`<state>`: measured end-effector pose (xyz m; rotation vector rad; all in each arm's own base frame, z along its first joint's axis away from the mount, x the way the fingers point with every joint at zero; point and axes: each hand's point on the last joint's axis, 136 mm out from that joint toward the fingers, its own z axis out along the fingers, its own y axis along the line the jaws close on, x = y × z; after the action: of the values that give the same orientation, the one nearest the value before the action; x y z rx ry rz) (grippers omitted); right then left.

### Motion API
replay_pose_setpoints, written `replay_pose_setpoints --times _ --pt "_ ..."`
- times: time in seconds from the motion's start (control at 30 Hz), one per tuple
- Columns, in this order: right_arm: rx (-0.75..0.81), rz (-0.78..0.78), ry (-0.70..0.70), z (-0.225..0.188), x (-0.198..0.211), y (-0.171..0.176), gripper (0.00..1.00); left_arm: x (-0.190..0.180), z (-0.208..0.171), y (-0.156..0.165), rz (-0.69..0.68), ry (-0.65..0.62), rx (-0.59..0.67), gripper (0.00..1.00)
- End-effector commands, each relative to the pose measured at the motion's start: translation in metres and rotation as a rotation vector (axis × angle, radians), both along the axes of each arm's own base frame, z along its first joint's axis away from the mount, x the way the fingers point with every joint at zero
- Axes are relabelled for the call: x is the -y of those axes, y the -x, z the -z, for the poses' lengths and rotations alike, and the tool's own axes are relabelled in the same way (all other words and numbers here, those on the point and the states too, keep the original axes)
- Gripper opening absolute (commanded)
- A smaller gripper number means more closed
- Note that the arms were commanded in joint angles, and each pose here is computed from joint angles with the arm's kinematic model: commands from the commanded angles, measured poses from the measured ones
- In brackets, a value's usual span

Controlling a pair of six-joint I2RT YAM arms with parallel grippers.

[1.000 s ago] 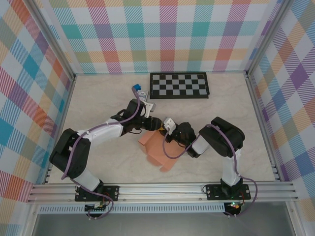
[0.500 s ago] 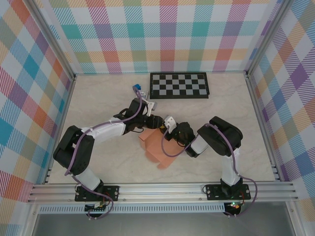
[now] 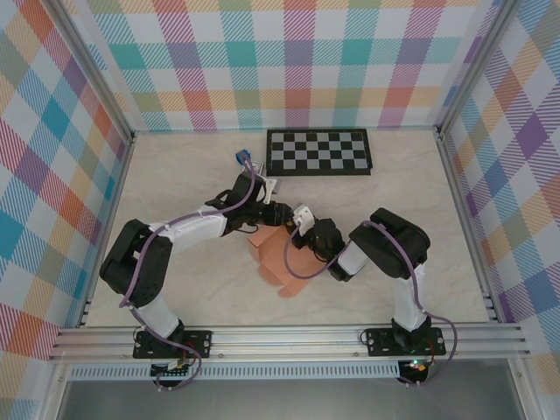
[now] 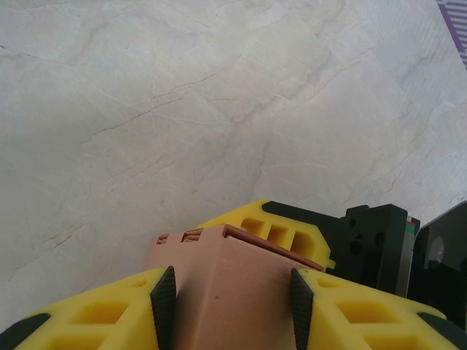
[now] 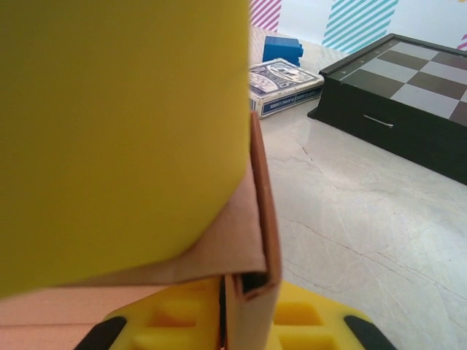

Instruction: Fold the paper box

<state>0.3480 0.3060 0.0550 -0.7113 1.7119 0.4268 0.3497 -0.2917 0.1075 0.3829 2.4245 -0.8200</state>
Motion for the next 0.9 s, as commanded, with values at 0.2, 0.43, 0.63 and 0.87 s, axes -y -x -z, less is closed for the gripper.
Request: replay_pose_setpoints --times 0.2,0.43,0.63,0.87 --pt "-0.090 -0.114 0.026 0.011 0.003 0.019 0.27 -0.024 0.065 0.029 -0.038 -0.188 -0.208 0.45" --pt "-0.107 -0.287 0.024 -0.010 0.009 0.052 0.32 -0.025 0.066 0.027 -0.041 -0.200 -0.206 0.45" --pt "-0.127 -0.286 0.048 -0.017 0.033 0.052 0.30 -0.023 0.067 0.027 -0.030 -0.199 -0.211 0.45" --pt "-0.170 -0.228 0.051 -0.002 0.031 0.021 0.31 -0.018 0.061 0.030 -0.006 -0.164 -0.222 0.45"
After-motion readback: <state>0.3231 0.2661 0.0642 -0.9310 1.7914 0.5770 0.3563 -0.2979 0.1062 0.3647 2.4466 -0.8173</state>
